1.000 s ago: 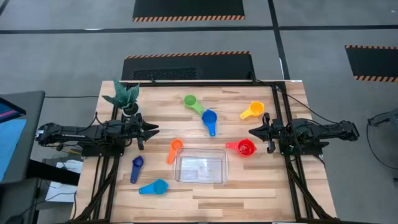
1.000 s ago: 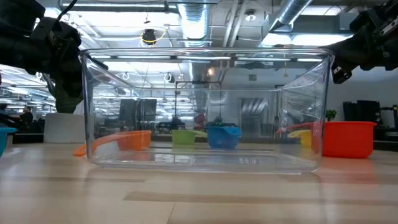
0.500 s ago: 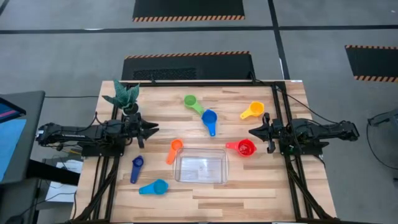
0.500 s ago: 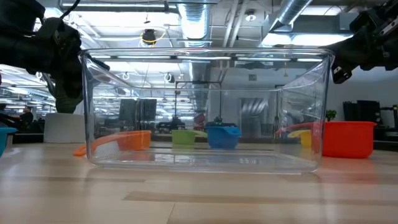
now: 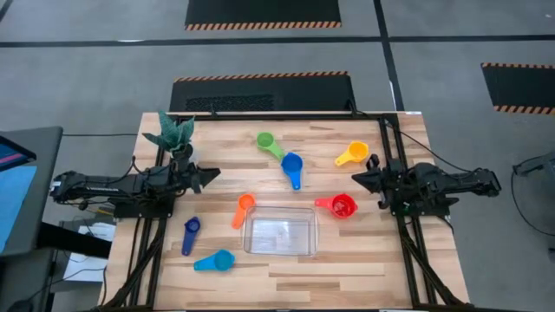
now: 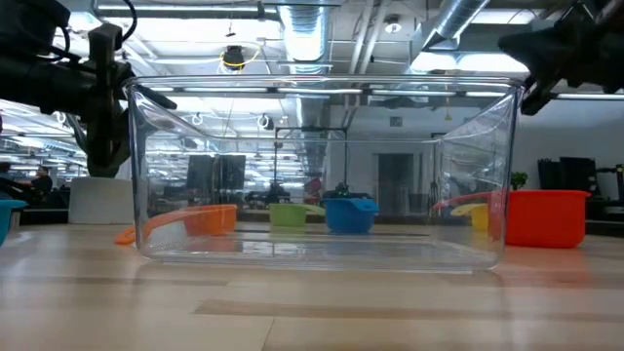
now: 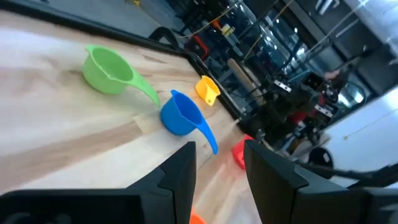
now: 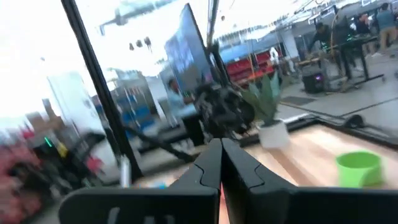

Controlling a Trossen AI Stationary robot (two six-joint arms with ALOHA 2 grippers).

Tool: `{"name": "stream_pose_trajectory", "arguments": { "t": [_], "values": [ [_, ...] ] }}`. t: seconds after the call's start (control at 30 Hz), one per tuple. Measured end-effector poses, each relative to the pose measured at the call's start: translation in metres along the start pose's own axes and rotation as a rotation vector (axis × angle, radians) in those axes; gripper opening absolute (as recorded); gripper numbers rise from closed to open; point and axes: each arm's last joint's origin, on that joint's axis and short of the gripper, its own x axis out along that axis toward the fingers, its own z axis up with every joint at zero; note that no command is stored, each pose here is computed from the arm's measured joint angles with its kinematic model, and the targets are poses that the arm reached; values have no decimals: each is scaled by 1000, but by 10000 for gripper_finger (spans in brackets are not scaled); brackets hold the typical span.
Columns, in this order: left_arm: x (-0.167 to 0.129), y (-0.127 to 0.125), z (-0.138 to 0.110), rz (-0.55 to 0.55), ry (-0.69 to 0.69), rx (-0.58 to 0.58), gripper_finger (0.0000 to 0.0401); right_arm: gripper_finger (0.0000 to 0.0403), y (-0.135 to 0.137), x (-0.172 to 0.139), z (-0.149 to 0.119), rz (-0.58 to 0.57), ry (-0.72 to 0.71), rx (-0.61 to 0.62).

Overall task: Nest measuring cups in basket
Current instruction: Put the red measuring cup in the transparent bin

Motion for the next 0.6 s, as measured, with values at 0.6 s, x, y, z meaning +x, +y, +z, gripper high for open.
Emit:
{"name": "stream_pose_trajectory", "arguments": {
  "t": [0.6],
  "values": [
    [-7,-62,53,-392,-397,-28,126,26,18,-12,54,158,-535,-42]
  ]
}}
